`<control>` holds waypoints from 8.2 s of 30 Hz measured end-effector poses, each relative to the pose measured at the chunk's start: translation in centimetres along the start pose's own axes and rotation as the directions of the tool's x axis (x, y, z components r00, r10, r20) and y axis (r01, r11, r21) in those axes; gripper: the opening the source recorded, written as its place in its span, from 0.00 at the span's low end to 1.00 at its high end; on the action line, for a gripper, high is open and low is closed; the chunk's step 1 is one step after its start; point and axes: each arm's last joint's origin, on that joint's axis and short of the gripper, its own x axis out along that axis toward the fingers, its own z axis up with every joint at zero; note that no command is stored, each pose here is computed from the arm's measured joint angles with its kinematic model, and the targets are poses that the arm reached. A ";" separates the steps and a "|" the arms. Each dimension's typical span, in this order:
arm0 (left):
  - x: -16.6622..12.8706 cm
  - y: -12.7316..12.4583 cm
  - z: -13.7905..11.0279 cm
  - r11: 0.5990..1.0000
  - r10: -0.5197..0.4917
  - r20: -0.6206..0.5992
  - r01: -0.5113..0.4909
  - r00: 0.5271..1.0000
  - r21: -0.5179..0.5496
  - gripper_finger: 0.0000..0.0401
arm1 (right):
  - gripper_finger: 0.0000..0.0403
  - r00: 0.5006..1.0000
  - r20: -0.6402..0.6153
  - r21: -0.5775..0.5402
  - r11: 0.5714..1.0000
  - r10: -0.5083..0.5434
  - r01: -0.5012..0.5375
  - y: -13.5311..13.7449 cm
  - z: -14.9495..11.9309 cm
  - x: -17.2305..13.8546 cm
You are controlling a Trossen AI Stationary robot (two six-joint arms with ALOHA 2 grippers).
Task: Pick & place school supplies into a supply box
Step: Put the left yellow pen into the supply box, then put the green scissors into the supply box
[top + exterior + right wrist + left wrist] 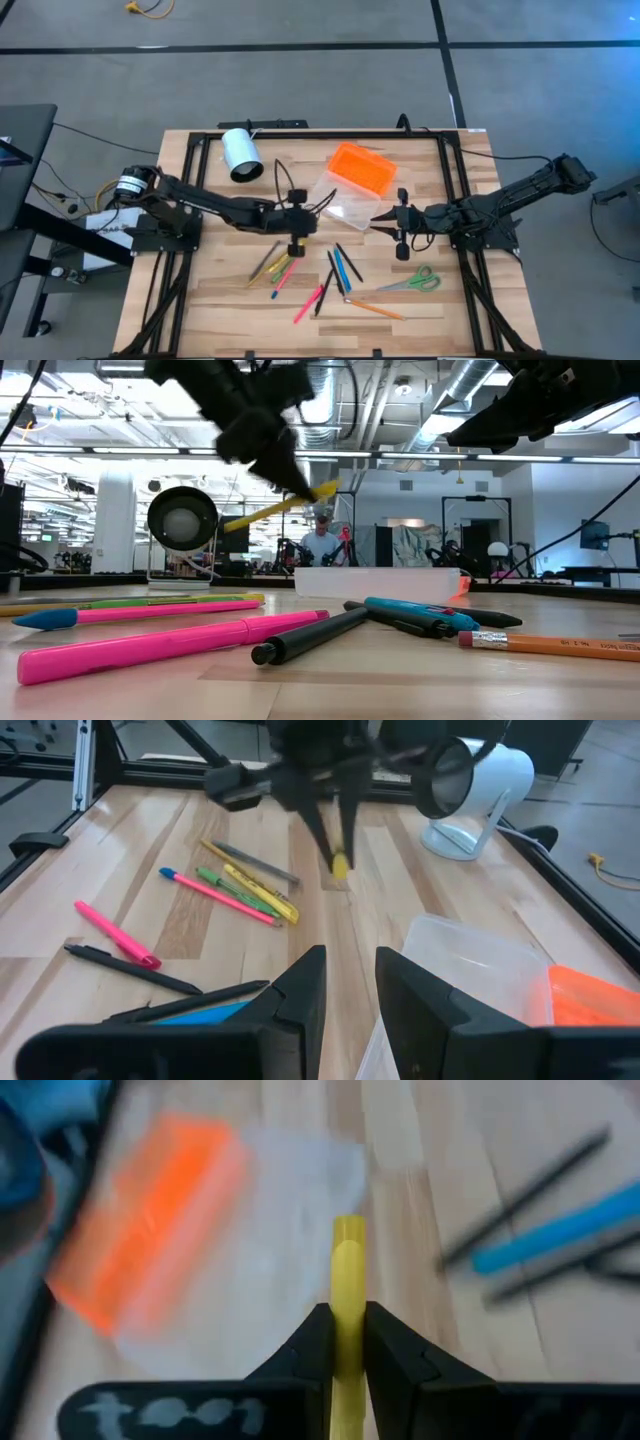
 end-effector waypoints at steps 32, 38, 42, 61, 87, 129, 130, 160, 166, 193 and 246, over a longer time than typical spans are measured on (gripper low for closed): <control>9.3 6.6 -1.2 0.999 0.037 0.185 -0.042 0.982 0.026 0.22 | 0.21 0.996 -0.014 -0.038 0.995 0.088 -0.088 1.7 -0.2 -0.7; 9.4 7.0 -1.5 0.999 0.031 0.165 -0.033 0.986 0.011 0.41 | 0.21 0.994 -0.020 -0.028 0.994 0.107 -0.108 2.1 -0.3 -0.8; 9.4 6.7 -1.4 1.000 0.001 0.175 -0.004 0.985 0.016 0.50 | 0.21 0.990 -0.051 -0.009 0.992 0.129 -0.130 2.5 -0.7 -1.0; 5.1 -3.4 -0.8 0.972 -0.138 -0.091 0.152 0.986 0.176 0.50 | 0.21 0.981 -0.176 0.068 0.995 0.081 -0.070 6.0 -4.2 3.4; -5.2 -10.3 -1.7 0.997 0.057 -0.067 -0.053 0.996 0.060 0.50 | 0.21 0.755 -0.634 0.156 0.984 0.166 -0.086 11.2 -6.7 -5.0; -5.3 -10.5 -1.3 0.998 0.057 -0.030 -0.056 0.998 0.026 0.50 | 0.51 0.617 -0.784 0.113 0.993 0.065 0.040 12.8 -9.1 -6.4; -5.3 -10.5 -1.3 0.998 0.057 -0.030 -0.056 0.998 0.025 0.50 | 0.52 0.616 -0.785 0.112 0.993 0.062 0.044 12.7 -9.1 -6.4; -5.3 -10.5 -1.3 0.998 0.056 -0.030 -0.055 0.998 0.021 0.50 | 0.40 0.646 -0.763 0.074 0.993 -0.004 0.095 11.9 -8.8 -5.5; -5.3 -10.5 -1.3 0.998 0.055 -0.031 -0.055 0.998 0.021 0.50 | 0.39 0.656 -0.754 0.054 0.991 -0.038 0.120 11.2 -8.5 -4.6; -5.1 -10.5 -2.2 0.998 0.054 -0.068 -0.053 0.996 0.023 0.50 | 0.38 0.642 -0.760 0.066 0.970 -0.103 0.234 11.0 -9.0 -4.8; -5.5 -11.3 -2.6 0.999 0.036 -0.065 -0.036 0.997 0.007 0.50 | 0.33 0.588 -0.808 0.146 0.980 0.041 0.133 10.4 -8.2 -2.3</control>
